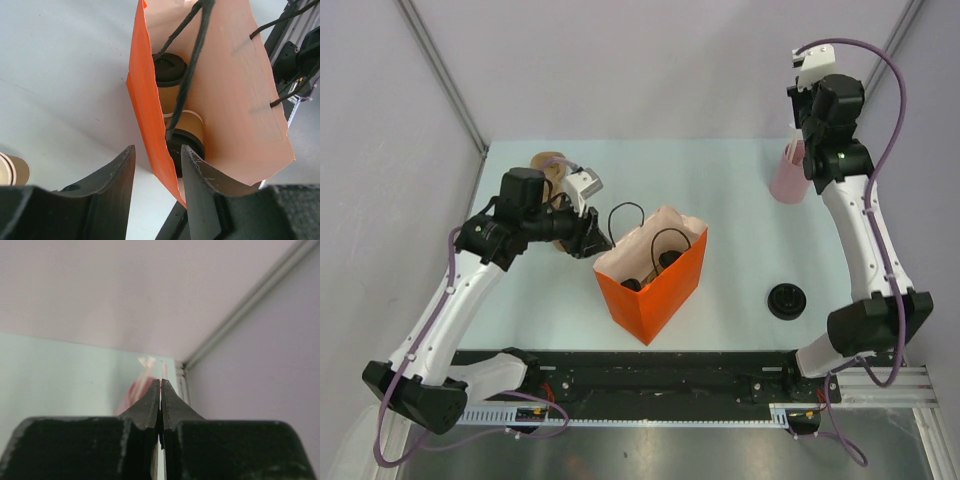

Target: Pack the takeout coffee

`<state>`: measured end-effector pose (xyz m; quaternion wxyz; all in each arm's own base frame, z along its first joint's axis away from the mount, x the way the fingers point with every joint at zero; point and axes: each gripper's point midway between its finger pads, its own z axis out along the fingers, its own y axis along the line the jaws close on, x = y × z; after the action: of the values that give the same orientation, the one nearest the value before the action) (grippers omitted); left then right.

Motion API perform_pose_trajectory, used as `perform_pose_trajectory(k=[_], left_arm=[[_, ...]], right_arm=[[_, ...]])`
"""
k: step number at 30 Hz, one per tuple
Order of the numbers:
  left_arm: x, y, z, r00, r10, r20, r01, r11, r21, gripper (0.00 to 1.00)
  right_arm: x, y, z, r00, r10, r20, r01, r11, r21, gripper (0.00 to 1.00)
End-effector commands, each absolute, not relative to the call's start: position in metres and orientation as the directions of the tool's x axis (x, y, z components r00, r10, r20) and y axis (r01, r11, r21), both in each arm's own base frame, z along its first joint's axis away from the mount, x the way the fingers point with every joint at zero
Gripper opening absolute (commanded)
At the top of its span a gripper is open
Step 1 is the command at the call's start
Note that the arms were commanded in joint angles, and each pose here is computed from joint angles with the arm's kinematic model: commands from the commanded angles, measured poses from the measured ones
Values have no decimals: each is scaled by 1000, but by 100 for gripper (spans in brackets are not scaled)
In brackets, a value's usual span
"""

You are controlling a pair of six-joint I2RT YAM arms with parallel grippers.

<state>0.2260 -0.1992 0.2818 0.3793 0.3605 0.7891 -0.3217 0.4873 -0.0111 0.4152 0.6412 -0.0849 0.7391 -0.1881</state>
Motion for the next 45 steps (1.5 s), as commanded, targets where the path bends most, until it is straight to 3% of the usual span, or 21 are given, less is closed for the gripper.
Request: perform_pose_trajectory(k=[1,2,7,11,16,19,25,28,36,45], left_arm=[[217,-201,294,-346,341,-874,868,470,-160,47],[217,-201,294,-346,341,-874,868,470,-160,47],[214,-199,294,-339,339,-877,870,469,-155,47],[212,-198,293,-340,340,-877,869,471,-154,47],[211,-198,295,-332,337,-881,870,471,-148,47],[211,-197,297,-326,334,-884,870,471,-143,47],[211,-197,295,-329,335,-883,870,472,-145,47],[211,-198,296,-326,335,-884,871,470,-143,47],[212,-198,294,-331,337,-881,870,470,-147,47],[214,-199,295,-335,337,-880,869,472,-150,47]], right_arm=[[426,36,515,133,-236,-963,-14,971,-240,0],[414,64,520,171,-207,-963,-157,960,-234,0],[350,141,536,214,-116,-970,-485,849,-209,0],[292,208,521,113,-80,-990,-775,617,-138,0],[214,273,503,52,-122,-991,-947,310,-88,0],[184,293,489,21,-166,-986,-975,215,-57,0],[180,290,473,-73,-258,-963,-960,281,-3,0],[185,272,501,-43,-199,-979,-925,379,-37,0],[165,248,561,98,-53,-994,-910,400,-111,0],[163,267,497,-44,-244,-969,-959,282,-27,0]])
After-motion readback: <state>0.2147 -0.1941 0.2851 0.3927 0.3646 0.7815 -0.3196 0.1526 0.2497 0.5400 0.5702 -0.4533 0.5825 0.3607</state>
